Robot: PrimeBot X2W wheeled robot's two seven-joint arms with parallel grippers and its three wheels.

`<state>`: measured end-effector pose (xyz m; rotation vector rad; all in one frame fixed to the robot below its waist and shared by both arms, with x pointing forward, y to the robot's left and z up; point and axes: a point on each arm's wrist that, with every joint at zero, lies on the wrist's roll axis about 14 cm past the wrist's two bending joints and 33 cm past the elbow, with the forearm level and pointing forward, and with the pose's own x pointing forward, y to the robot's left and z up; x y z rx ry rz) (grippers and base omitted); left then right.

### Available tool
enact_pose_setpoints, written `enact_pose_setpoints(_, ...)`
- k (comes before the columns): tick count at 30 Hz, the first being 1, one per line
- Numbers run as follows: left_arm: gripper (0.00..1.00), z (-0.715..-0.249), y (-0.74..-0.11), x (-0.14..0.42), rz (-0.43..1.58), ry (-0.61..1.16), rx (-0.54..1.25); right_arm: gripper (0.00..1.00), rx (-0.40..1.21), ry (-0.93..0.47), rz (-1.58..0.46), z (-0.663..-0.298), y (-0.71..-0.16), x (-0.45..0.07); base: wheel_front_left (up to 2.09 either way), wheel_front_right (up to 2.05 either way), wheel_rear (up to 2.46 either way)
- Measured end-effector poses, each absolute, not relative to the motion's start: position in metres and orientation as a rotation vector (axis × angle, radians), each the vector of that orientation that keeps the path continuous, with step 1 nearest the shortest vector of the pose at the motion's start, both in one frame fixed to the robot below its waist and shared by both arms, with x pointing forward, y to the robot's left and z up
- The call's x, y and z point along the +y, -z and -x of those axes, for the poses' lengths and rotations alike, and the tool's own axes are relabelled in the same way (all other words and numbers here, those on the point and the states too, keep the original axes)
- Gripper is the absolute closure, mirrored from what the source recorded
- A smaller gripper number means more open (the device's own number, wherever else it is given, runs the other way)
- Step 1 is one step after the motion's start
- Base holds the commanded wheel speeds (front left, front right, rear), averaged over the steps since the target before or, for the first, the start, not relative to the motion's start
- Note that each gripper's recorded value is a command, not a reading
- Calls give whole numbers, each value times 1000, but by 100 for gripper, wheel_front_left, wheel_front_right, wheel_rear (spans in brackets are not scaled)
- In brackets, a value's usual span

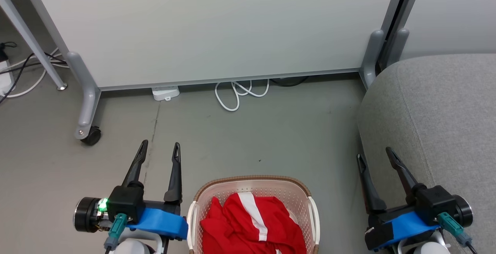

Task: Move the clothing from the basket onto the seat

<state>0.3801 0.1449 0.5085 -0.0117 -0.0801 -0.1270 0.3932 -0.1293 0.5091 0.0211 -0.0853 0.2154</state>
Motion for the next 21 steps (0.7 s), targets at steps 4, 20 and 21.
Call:
enact_pose_setpoints(4, 0, -389, -498, 138, -10, 170, -47, 0, -78, -213, -22, -397, -506, -130, 0, 0, 0)
enact_pose_setpoints(20, 0, -443, -422, 86, -166, 458, 159, 0, -38, -176, -9, -434, -485, -145, 0, 0, 0)
enact_pose_setpoints(21, 0, -446, -414, 83, -178, 478, 180, 0, -32, -173, -8, -436, -482, -146, 0, 0, 0)
